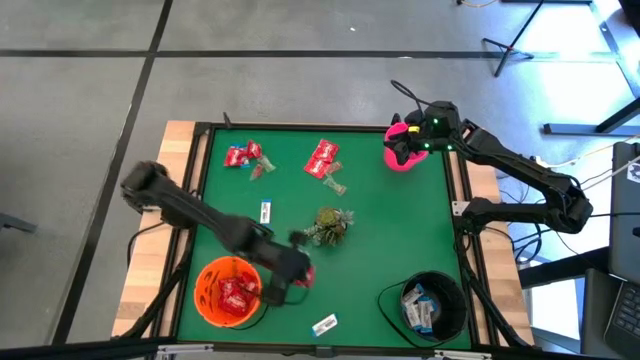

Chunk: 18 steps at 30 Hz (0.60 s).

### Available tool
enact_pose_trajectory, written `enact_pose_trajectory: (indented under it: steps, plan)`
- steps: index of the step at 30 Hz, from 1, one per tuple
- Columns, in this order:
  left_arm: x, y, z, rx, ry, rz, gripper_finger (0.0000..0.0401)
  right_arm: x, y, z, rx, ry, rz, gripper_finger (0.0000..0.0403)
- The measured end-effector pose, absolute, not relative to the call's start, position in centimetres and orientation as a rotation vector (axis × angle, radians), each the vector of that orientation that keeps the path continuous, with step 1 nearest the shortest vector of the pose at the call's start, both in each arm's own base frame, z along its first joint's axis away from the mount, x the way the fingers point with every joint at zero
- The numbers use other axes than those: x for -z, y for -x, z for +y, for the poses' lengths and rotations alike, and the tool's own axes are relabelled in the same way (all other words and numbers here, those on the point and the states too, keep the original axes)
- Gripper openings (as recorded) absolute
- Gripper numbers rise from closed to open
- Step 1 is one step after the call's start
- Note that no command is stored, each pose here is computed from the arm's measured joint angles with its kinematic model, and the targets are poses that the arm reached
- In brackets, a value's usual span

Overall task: Sort candy
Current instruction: Put the red candy into the orange bucket

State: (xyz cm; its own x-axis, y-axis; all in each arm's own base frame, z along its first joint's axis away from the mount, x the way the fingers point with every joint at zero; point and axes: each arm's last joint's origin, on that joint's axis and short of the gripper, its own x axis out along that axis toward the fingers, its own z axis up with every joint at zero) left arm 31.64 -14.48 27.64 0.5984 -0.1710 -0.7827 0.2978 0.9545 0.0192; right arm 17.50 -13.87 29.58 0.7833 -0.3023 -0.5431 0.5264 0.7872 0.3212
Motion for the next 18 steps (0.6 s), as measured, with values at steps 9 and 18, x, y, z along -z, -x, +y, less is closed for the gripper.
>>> enact_pose_trajectory:
  steps: [9, 18]
  plan:
    - [-36.0, -21.7, -13.0, 0.18, -0.029, 0.784, 0.0009, -29.6, -17.5, -13.9, 0.466, -0.483, 0.49, 0.0156]
    - [-35.8, -17.4, -14.5, 0.18, 0.224, 0.991, 0.001, -29.6, -17.5, -13.9, 0.466, -0.483, 0.489, 0.0156]
